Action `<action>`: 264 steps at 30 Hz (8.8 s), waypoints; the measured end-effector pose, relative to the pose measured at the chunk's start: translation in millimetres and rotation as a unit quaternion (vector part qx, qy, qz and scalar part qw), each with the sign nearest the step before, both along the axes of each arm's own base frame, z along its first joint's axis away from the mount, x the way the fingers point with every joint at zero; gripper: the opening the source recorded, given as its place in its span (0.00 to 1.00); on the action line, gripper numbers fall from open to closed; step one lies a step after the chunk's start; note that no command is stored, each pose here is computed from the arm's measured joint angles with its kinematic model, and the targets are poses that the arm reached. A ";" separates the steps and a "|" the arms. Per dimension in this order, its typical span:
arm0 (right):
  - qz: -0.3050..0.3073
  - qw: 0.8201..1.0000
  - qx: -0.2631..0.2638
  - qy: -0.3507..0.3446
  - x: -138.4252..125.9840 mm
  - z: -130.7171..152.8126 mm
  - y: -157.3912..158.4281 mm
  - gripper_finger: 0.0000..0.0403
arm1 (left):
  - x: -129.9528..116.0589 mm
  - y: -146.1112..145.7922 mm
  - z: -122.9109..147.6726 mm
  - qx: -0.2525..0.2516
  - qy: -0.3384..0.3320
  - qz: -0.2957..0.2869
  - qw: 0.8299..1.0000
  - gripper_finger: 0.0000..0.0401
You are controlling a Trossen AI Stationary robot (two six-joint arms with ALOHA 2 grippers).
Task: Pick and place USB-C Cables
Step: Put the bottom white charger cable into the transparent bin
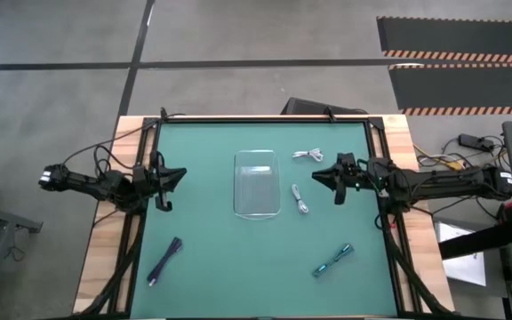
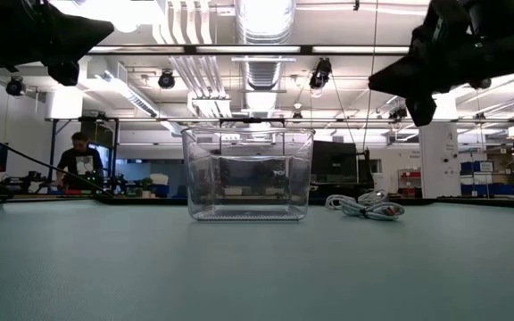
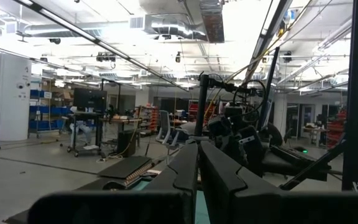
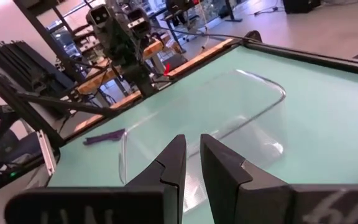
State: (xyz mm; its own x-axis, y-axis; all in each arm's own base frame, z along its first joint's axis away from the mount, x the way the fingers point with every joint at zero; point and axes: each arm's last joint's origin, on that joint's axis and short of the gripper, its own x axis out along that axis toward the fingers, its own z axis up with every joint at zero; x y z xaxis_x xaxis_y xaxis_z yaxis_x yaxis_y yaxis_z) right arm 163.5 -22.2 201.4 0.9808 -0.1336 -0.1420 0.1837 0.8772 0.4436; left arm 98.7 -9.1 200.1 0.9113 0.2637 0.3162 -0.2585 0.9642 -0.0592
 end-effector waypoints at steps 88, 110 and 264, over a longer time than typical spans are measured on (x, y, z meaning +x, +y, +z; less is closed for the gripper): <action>-0.111 0.907 -0.057 0.403 90.1 -108.5 56.8 0.50 | -1.3 1.6 2.2 -0.012 -0.012 0.024 1.000 0.00; -0.064 0.906 -0.105 0.405 83.1 -88.1 55.7 0.10 | -7.1 2.8 14.3 -0.030 -0.083 0.019 0.996 0.00; 0.084 0.880 -0.407 -0.230 63.3 22.7 63.4 0.12 | 319.5 -60.5 61.7 0.056 -0.025 -0.083 0.995 0.33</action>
State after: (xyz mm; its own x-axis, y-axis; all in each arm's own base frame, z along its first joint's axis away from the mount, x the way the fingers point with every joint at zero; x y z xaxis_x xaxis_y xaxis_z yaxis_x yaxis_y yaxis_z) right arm 226.8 41.2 224.1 0.9248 0.1445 0.3520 -0.0131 0.9366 -0.3501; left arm 418.2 -69.6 261.8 0.9215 0.0712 0.3819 -0.0944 0.9946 0.0423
